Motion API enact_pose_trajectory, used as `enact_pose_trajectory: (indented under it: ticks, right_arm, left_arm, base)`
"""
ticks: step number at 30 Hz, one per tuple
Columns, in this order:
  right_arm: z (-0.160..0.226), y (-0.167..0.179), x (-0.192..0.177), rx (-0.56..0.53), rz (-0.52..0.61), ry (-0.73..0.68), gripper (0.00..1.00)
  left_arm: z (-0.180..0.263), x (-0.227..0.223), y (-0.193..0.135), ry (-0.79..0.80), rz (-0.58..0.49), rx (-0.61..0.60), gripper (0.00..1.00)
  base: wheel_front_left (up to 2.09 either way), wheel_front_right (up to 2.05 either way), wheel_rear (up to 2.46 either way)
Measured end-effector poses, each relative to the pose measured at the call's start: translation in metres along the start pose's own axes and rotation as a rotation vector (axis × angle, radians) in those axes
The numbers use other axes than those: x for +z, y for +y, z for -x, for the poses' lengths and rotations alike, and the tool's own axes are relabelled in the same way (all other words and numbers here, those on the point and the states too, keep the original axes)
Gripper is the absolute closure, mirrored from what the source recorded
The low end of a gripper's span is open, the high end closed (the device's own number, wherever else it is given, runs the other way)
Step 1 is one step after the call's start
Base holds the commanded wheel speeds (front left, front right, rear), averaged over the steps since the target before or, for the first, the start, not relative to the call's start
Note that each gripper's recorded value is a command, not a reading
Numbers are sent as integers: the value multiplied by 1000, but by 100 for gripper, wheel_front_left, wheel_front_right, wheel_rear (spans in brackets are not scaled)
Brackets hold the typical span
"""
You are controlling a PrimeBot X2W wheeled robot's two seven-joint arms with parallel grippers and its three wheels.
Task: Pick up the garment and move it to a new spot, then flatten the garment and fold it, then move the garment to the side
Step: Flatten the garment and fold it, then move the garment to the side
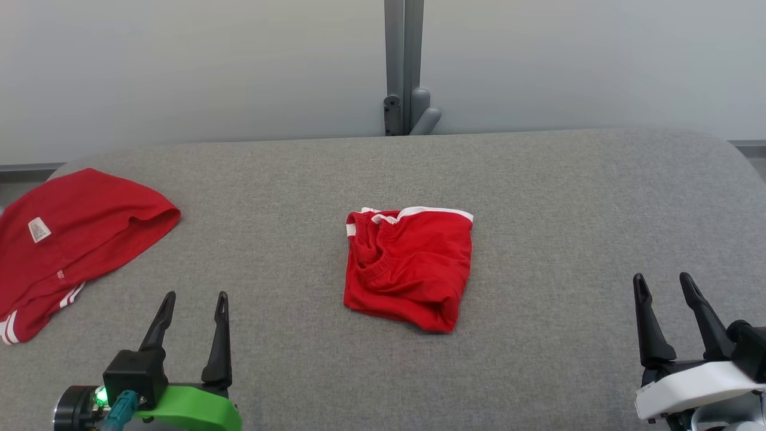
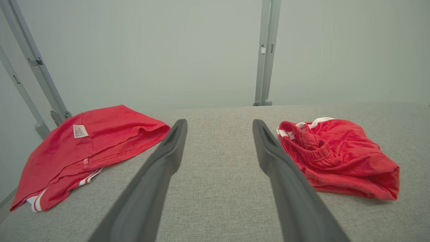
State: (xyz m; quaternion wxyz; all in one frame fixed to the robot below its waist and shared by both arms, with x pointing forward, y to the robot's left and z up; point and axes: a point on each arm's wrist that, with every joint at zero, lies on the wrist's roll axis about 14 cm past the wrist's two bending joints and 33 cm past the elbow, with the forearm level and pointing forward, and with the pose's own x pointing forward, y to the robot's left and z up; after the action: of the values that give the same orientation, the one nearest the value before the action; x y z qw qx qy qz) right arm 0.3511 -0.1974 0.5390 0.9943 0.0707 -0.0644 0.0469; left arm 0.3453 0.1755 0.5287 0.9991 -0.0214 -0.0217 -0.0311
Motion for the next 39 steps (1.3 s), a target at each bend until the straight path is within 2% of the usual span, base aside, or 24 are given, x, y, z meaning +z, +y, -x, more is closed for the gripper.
enact_pose_trajectory:
  ticks: [15, 23, 29, 39]
  right_arm:
    - [0, 1, -3, 4, -4, 11, 0]
    - [-10, 5, -21, 20, -14, 79, 0]
    - [-40, 32, -41, 103, -50, 131, 0]
    - [-83, 110, -105, 279, -180, 291, 0]
  left_arm:
    - [0, 0, 0, 1, -2, 2, 0]
    - [-5, 9, -2, -18, -3, -12, 0]
    - [-18, 18, -3, -48, -10, -22, 0]
    - [-27, 0, 11, -16, 0, 24, 0]
  base:
    - [0, 0, 0]
    - [0, 0, 0]
    - [0, 0, 0]
    - [0, 0, 0]
